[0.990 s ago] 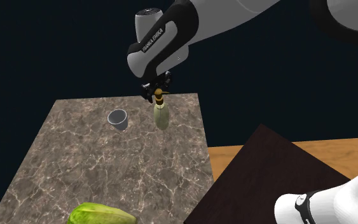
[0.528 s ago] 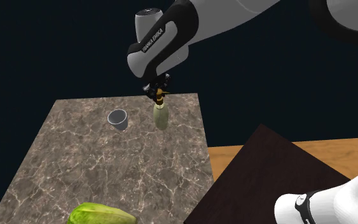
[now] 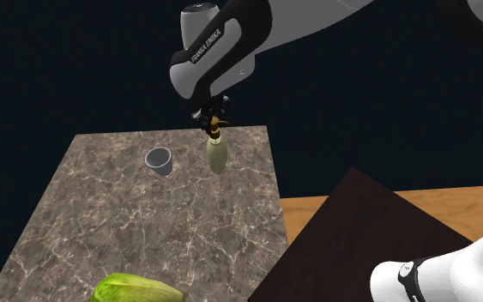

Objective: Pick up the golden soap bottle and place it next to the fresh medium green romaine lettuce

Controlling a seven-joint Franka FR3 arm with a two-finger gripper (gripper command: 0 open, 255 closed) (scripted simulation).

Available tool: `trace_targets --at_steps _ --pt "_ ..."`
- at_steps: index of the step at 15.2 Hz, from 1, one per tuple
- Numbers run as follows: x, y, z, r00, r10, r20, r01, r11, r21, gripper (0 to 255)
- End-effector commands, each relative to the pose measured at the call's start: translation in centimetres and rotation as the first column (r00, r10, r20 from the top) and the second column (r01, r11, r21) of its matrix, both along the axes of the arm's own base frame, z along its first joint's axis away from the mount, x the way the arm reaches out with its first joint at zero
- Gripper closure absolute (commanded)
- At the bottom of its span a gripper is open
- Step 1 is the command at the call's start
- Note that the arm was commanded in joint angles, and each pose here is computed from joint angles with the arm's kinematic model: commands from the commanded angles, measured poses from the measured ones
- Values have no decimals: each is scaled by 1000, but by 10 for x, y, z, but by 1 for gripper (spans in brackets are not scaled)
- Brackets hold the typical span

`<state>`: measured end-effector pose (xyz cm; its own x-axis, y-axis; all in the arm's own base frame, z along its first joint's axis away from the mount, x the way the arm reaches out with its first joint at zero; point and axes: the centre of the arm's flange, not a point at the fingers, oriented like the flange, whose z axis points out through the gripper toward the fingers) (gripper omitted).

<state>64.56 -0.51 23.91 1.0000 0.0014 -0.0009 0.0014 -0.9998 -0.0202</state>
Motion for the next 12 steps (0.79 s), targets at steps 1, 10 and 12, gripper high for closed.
trace_targets --at_steps 1,10,12 --pt "1 -1 11 1000 0 1 0 1000 0 255" --pt "1 -1 59 1000 0 1 0 1000 0 255" --pt "1 -1 70 1000 0 1 0 1000 0 255"
